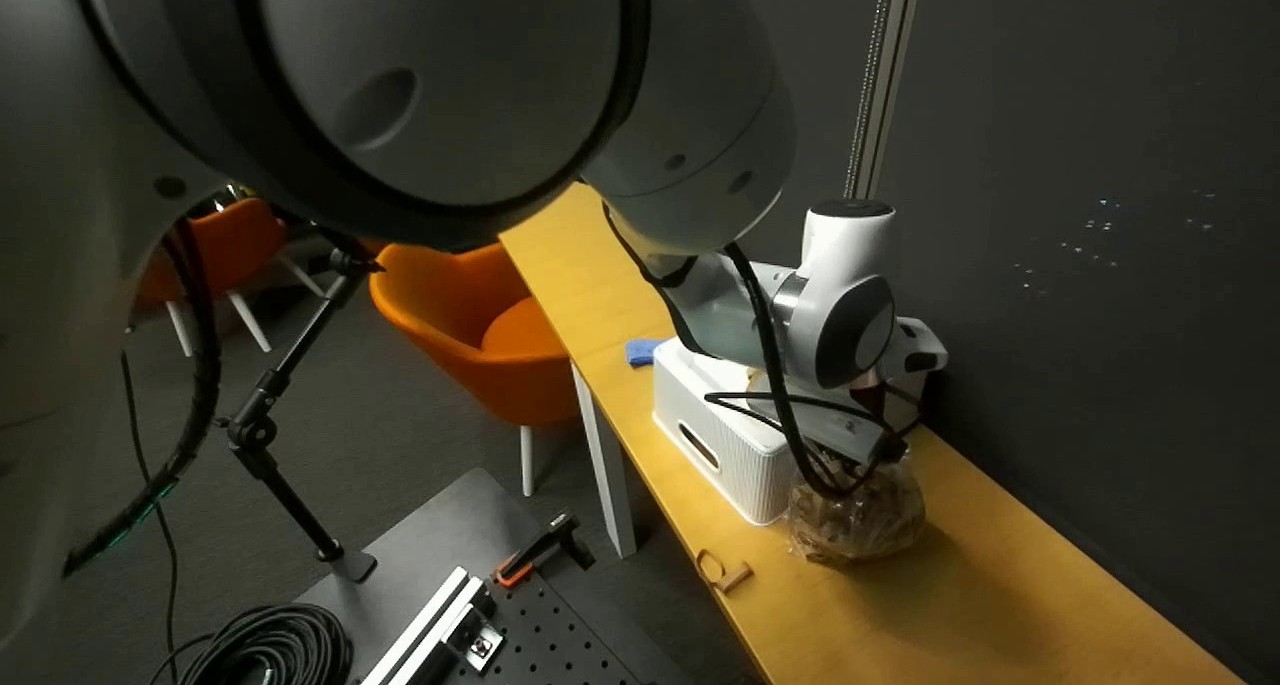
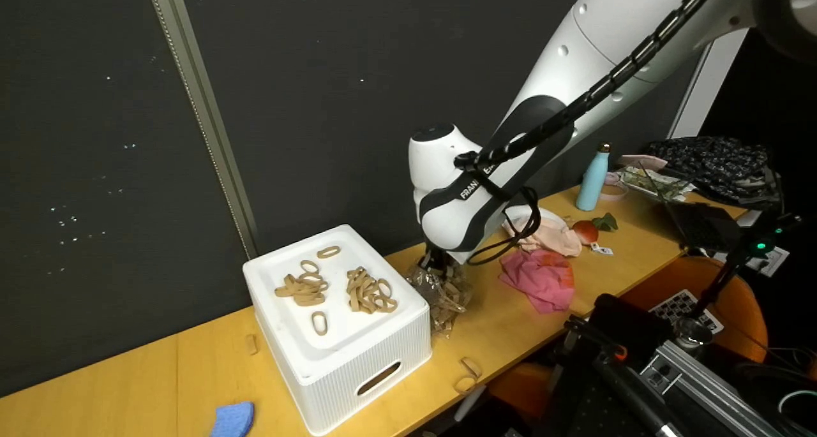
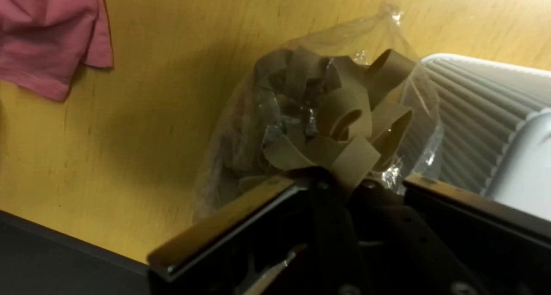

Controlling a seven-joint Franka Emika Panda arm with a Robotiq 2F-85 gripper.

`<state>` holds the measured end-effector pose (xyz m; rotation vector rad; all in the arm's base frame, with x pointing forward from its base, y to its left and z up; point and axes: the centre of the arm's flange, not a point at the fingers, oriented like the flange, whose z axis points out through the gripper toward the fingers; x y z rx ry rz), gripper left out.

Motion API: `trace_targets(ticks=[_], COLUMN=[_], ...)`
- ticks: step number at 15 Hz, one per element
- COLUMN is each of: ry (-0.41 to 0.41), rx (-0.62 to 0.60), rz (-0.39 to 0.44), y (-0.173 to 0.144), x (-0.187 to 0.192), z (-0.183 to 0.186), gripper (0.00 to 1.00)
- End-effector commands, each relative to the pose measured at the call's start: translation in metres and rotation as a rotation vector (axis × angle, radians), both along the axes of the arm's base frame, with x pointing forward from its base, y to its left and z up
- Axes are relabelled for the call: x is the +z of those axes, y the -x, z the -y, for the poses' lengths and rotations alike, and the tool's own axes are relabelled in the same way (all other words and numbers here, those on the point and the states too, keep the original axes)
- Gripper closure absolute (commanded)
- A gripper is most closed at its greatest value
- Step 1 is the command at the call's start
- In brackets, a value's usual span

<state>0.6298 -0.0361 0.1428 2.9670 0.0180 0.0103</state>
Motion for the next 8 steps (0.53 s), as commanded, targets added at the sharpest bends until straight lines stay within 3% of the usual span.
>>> trace_targets(ticks=[1,4,8], ry=[-0.004,-0.011,-0.032], rx=[-0.05,-0.045,-0.02], rz=[-0.018,-0.009,-0.024], y=[0.018,0.01,0.0], x=[0.011,-0.009,-0.024], z=[0.018,0.028,0.007], gripper=[0.98,0.98,0.98])
